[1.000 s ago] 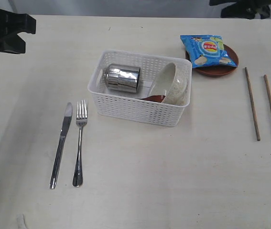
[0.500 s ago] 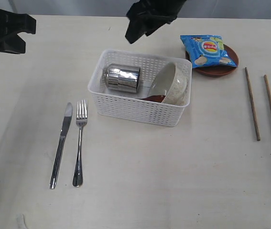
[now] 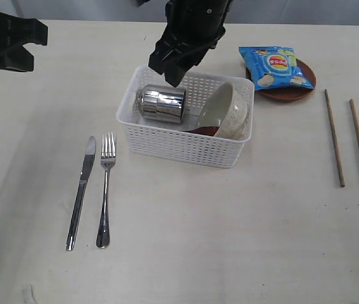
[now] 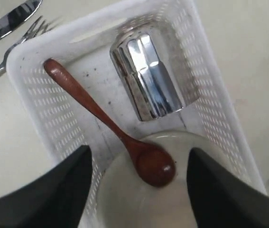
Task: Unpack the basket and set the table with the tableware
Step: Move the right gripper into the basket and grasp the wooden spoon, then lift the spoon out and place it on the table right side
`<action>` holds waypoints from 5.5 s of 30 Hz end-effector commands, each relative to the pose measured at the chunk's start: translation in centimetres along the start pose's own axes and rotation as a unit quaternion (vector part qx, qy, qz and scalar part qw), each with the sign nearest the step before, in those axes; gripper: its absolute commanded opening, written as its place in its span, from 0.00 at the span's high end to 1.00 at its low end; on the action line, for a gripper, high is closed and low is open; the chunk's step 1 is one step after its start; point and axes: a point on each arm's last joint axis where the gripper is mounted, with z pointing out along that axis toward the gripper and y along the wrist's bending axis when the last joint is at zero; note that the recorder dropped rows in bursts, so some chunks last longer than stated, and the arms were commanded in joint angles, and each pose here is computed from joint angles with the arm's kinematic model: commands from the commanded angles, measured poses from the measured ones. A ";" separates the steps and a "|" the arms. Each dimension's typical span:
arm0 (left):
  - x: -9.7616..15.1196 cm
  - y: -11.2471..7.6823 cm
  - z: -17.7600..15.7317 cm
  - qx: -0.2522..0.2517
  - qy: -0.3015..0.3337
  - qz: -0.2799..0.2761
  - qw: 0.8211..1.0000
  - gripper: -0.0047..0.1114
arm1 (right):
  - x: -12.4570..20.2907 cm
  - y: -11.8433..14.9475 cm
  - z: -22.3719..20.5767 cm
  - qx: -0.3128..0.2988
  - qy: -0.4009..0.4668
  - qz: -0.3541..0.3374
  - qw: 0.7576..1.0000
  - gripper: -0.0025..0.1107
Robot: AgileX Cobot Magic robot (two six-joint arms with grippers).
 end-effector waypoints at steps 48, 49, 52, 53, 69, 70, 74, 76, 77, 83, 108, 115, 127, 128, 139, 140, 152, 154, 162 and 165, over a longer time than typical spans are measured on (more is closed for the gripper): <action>0.3 0.0 0.1 0.005 0.008 -0.010 1.000 0.96 | 1.1 2.6 13.1 -0.036 0.124 -0.045 0.991 0.53; 0.3 0.0 0.1 0.005 0.008 -0.010 1.000 0.96 | 1.1 2.5 13.1 -0.034 0.121 -0.046 0.991 0.57; 0.2 0.0 0.1 0.005 0.007 -0.010 1.000 0.96 | 1.0 2.3 13.1 -0.022 0.120 -0.053 0.991 0.77; 0.2 0.0 0.1 0.005 0.007 -0.010 1.000 0.96 | 1.1 2.2 13.1 -0.018 0.122 -0.058 0.991 0.86; 0.2 0.0 0.1 0.005 0.006 -0.010 1.000 0.96 | 0.0 1.6 7.4 0.034 0.058 -0.079 0.995 0.98; 0.2 0.0 0.1 0.005 0.006 -0.010 1.000 0.96 | -0.2 1.6 6.2 0.043 0.041 -0.080 0.995 0.98; 0.2 0.0 0.1 0.005 0.006 -0.010 1.000 0.96 | -0.4 1.6 4.3 0.054 0.013 -0.081 0.995 0.98; 0.2 0.0 0.1 0.005 0.006 -0.010 1.000 0.96 | -0.5 1.6 4.0 0.056 0.007 -0.081 0.995 0.98; 0.2 0.0 0.1 0.005 0.006 -0.010 1.000 0.96 | -0.5 1.6 3.8 0.057 0.005 -0.081 0.995 0.98; 0.2 0.0 0.1 0.005 0.006 -0.010 1.000 0.96 | -0.3 1.5 2.5 0.068 0.002 -0.078 0.995 0.98; 0.2 0.0 0.1 0.005 0.006 -0.010 1.000 0.96 | 12.1 -12.9 -5.8 0.109 -0.004 0.228 0.967 0.98; 0.2 0.0 0.1 0.005 0.006 -0.010 1.000 0.96 | 21.6 -15.9 -0.9 0.069 0.002 0.370 0.927 0.98; 0.2 0.0 0.1 0.005 0.006 -0.010 1.000 0.96 | 28.3 -16.2 3.9 0.017 -0.008 0.478 0.878 0.98; 0.2 0.0 0.1 0.005 0.006 -0.010 1.000 0.96 | 28.3 -16.2 4.2 0.010 -0.006 0.475 0.880 0.98; 0.2 0.0 0.1 0.005 0.006 -0.010 1.000 0.96 | 26.6 -15.3 4.9 -0.039 -0.025 0.455 0.889 0.98; 0.2 0.0 0.1 0.005 0.006 -0.010 1.000 0.96 | 26.5 -15.2 4.9 -0.040 -0.025 0.453 0.890 0.98; 0.2 0.0 0.1 0.005 0.006 -0.010 1.000 0.96 | 26.3 -14.5 7.0 -0.064 0.021 0.462 0.884 0.83; 0.2 0.0 0.1 0.005 0.006 -0.010 1.000 0.96 | 26.3 -14.5 7.4 -0.071 0.023 0.468 0.881 0.76; 0.2 0.0 0.1 0.005 0.004 -0.010 1.000 0.96 | 25.7 -15.2 7.0 -0.072 0.006 0.473 0.878 0.67; 0.2 0.0 0.1 0.005 0.004 -0.010 1.000 0.96 | 24.4 -15.6 5.2 -0.091 -0.022 0.480 0.872 0.67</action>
